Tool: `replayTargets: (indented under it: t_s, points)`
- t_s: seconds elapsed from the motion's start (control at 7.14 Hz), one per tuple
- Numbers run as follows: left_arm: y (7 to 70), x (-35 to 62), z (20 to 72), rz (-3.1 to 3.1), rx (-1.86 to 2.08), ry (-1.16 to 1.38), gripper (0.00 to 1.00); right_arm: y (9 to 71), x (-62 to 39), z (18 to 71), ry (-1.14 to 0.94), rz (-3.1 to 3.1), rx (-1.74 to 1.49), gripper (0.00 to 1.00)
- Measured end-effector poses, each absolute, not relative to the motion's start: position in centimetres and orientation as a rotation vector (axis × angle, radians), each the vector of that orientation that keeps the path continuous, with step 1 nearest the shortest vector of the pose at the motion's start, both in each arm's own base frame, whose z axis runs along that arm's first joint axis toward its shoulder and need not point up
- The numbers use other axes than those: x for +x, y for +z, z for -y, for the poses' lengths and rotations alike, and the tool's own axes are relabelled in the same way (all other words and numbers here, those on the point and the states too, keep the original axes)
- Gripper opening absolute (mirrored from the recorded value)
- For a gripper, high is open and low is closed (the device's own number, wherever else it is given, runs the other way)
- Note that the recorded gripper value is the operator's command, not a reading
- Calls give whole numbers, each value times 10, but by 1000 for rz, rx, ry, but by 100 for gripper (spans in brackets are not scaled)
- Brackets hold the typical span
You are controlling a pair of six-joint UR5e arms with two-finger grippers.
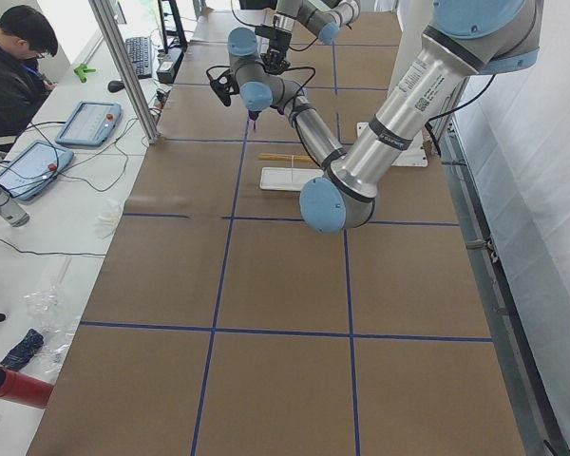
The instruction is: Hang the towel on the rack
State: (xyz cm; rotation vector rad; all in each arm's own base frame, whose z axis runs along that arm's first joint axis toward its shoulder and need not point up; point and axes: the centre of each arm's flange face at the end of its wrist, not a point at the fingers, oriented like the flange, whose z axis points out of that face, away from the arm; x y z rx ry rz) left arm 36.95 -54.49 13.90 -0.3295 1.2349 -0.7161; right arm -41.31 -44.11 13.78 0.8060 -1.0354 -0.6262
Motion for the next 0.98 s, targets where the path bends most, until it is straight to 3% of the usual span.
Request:
replayTargets:
  t_s: [0.14,0.42,0.56,0.7,0.84,0.98]
  points:
    - [133,391,538,-1237,-349,-751,83,133,-414,436,-625,1043,812,0]
    - [129,415,524,-1253,-368,-749,47,129,-413,431,-625,1053,819,0]
    - [127,422,518,-1266,-372,-733,35,127,-412,430,-625,1056,822,0]
    - [126,425,515,-1273,-375,-724,9,127,-412,429,-627,1057,823,0]
    - [125,425,513,-1275,-376,-721,0,127,-411,429,-627,1057,824,0]
    - [126,425,513,-1280,-373,-717,0,127,-411,429,-628,1057,824,0]
